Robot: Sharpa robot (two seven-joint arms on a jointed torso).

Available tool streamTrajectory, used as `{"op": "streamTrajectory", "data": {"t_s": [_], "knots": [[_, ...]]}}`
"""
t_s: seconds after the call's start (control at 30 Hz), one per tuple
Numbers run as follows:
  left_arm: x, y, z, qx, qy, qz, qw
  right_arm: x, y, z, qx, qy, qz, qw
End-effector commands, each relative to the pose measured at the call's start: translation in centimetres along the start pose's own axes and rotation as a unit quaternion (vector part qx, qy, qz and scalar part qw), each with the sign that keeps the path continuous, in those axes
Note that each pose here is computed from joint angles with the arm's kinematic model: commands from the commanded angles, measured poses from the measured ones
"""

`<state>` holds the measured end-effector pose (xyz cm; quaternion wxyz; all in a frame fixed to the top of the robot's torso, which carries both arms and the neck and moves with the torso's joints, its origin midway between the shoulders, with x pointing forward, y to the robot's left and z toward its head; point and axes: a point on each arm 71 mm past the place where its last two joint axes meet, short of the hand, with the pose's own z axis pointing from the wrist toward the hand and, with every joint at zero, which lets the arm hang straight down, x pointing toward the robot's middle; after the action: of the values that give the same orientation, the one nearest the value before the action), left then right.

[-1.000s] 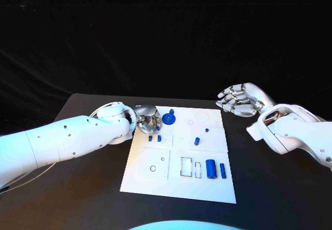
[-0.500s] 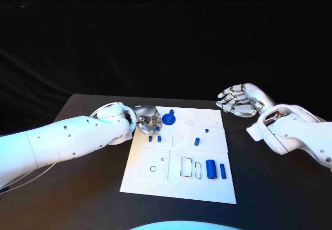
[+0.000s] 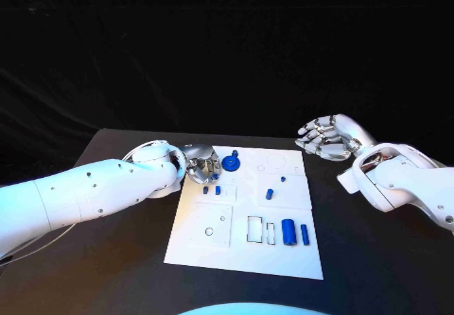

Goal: Assemble the parts on the task board

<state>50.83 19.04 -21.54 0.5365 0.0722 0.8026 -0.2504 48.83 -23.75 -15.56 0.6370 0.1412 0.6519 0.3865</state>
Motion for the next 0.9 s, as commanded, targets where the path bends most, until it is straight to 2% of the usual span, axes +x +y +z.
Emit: {"op": "streamTrajectory", "data": {"t_s": [0.03,0.33,0.57,0.73,0.83,0.9], "knots": [[-0.05,-0.17,-0.05,0.008,-0.003,-0.005,1.000,0.1,0.1,0.0,-0.005,0.005,-0.003,1.000],[-0.24,0.21,-0.74,0.016,0.001,-0.032,0.999,0.0,-0.2,0.0,-0.002,0.009,-0.006,1.000],[-1.04,1.41,-1.86,0.009,0.007,-0.067,0.998,0.1,-0.4,0.1,0.000,0.020,-0.019,1.000],[-2.32,2.54,-2.71,0.008,-0.019,-0.118,0.993,0.3,-0.5,0.2,-0.003,0.043,-0.049,0.998],[-3.33,3.13,-3.27,0.021,-0.048,-0.169,0.984,0.8,-0.5,0.3,-0.005,0.070,-0.077,0.995],[-4.03,3.56,-3.81,0.037,-0.070,-0.227,0.971,1.3,-0.5,0.3,-0.008,0.096,-0.107,0.990]]}}
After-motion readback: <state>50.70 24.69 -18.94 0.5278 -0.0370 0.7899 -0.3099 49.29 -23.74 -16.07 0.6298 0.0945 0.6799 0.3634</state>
